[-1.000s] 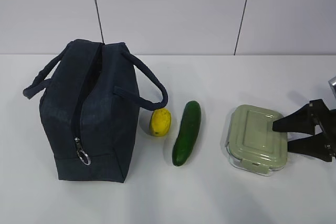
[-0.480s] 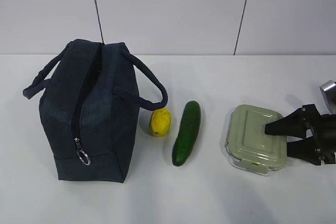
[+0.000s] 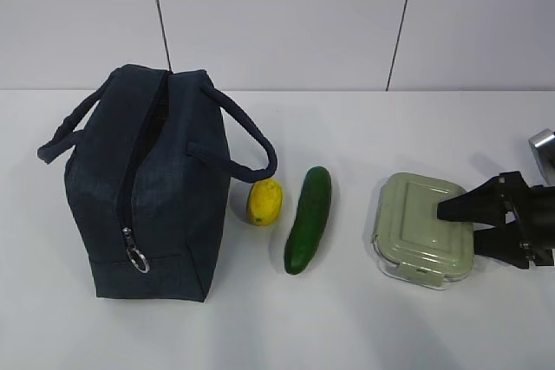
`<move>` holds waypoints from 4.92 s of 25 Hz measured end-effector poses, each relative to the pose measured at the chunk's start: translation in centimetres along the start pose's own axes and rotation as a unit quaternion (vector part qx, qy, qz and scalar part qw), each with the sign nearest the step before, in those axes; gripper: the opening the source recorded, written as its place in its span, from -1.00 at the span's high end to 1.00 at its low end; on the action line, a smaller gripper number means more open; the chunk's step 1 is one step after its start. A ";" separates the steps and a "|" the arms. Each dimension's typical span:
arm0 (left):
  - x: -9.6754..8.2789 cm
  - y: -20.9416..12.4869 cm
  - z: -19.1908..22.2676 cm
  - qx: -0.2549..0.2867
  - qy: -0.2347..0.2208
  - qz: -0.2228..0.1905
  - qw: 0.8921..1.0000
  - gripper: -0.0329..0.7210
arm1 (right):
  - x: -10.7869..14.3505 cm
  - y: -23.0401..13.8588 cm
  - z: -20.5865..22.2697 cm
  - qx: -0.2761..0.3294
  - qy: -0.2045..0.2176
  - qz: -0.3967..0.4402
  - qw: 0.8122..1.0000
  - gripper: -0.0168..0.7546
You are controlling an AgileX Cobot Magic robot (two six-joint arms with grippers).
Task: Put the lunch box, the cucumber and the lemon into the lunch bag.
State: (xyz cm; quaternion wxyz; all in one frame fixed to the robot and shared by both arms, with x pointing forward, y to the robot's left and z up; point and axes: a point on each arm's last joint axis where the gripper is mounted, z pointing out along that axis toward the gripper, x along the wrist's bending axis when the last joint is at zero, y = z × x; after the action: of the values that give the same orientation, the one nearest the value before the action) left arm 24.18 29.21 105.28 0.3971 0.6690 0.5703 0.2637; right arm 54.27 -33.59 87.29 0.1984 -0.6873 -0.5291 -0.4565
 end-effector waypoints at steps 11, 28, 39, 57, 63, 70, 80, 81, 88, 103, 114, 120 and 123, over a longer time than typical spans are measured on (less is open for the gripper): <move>0.0 0.0 0.0 0.000 0.000 0.000 1.000 0.27 | -0.1 0.0 0.0 0.000 -0.002 -0.006 1.000 -0.47; 0.0 0.0 0.0 0.000 0.000 0.000 1.000 0.27 | -0.9 -0.3 0.4 0.011 -0.009 0.015 1.000 -0.57; 0.0 0.0 0.0 0.000 0.000 0.000 1.000 0.27 | -0.8 0.1 0.8 0.015 0.031 -0.001 0.999 -0.57; 0.0 0.0 0.0 0.000 0.000 0.000 1.000 0.27 | -1.2 0.0 1.1 0.019 0.033 -0.010 0.999 -0.54; 0.0 0.0 0.0 0.000 0.000 0.000 1.000 0.27 | -1.2 0.0 1.1 0.018 0.033 -0.015 0.999 -0.34; 0.0 0.0 0.0 0.000 0.000 0.000 1.000 0.27 | -1.2 0.0 1.1 0.018 0.033 -0.017 0.999 -0.26; 0.0 0.0 0.0 0.000 0.000 0.000 1.000 0.27 | -1.2 0.0 1.1 0.019 0.037 -0.017 0.999 -0.07; 0.0 0.0 0.0 0.000 0.000 0.000 1.000 0.27 | -1.2 0.0 1.1 0.019 0.037 -0.017 0.999 -0.07; 0.0 0.0 0.0 0.000 0.000 0.000 1.000 0.27 | -1.1 0.0 1.1 0.019 0.039 -0.017 0.999 -0.07; 0.0 0.0 0.0 0.000 0.000 0.000 1.000 0.27 | -1.1 0.0 1.1 0.016 0.041 -0.029 0.999 -0.07; 0.0 0.0 0.0 0.000 0.000 0.000 1.000 0.27 | -1.1 0.0 1.1 0.018 0.042 -0.035 0.998 -0.06; 0.0 0.0 0.0 0.000 0.000 0.000 1.000 0.27 | -1.1 0.0 1.1 0.019 0.043 -0.035 0.998 -0.01; 0.0 0.0 0.0 0.000 0.000 0.000 1.000 0.27 | -1.1 0.0 1.1 0.019 0.043 -0.036 0.998 0.00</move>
State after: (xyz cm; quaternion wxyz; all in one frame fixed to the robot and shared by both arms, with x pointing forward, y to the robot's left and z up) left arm 24.18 29.21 105.28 0.3971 0.6690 0.5703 0.2637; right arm 54.67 -33.35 85.85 0.2172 -0.6435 -0.5532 -0.4824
